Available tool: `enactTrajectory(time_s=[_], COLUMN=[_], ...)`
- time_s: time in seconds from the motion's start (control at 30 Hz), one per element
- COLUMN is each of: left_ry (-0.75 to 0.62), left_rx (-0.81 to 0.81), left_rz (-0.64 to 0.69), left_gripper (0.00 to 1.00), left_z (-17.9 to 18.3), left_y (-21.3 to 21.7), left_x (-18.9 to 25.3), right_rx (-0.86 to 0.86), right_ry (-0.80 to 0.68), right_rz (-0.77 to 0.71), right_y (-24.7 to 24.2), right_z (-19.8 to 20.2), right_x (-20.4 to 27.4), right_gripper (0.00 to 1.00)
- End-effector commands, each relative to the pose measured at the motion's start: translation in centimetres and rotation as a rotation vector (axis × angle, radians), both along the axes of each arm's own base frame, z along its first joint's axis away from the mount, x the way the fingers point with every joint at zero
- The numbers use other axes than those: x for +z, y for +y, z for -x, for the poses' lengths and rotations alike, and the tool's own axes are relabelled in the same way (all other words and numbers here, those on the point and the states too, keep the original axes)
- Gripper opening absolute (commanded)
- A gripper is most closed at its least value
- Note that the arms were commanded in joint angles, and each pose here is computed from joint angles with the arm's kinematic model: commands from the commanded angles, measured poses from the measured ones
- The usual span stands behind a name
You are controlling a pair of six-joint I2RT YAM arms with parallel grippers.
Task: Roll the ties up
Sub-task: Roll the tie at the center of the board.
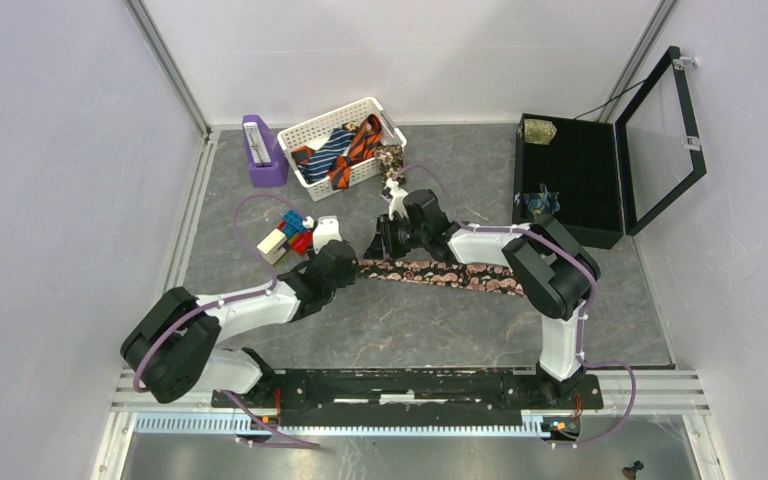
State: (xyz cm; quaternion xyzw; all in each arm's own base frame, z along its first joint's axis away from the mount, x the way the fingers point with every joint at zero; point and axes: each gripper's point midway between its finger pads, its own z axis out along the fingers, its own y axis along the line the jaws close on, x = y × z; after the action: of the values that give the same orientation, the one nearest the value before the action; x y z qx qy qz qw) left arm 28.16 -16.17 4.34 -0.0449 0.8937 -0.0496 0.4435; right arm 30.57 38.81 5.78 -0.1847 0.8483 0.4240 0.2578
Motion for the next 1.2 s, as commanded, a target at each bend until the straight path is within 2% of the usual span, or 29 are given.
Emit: enactTrajectory(time_s=[0.0, 0.23, 0.37, 0.8, 1.0, 1.17], left_ry=[-0.020, -0.062, -0.080, -0.025, -0.024, -0.015], left_rx=[-0.017, -0.051, -0.080, -0.088, -0.132, -0.106], left_rz=[-0.045, 0.007, 0.042, 0.018, 0.076, 0.088], left_gripper=[0.56, 0.62, 0.62, 0.44, 0.37, 0.28], left_z=[-0.3, -0.7, -0.8, -0.5, -0.5, -0.7], left_y=[-0.2, -1.6, -2.5, -2.7, -4.1, -4.2], left_x=[0.8, 3.4, 4.7, 1.6, 1.2, 0.9], right_rx=[-0.002, -0.006, -0.008, -0.014, -0.031, -0.031], right_ry=[-0.064, -0.069, -0.071, -0.079, -0.083, -0.080], right_rz=[-0.034, -0.047, -0.051, -0.059, -0.063, -0.068], right_y=[0.0, 0.2, 0.2, -0.5, -1.3, -1.5], right_z=[-0.6, -0.7, -0.8, -0.8, -1.0, -0.8], right_x=[2.3, 2.8, 3.0, 3.4, 3.7, 3.8], right_gripper=[0.28, 0.28, 0.28, 0.28, 0.28, 0.28])
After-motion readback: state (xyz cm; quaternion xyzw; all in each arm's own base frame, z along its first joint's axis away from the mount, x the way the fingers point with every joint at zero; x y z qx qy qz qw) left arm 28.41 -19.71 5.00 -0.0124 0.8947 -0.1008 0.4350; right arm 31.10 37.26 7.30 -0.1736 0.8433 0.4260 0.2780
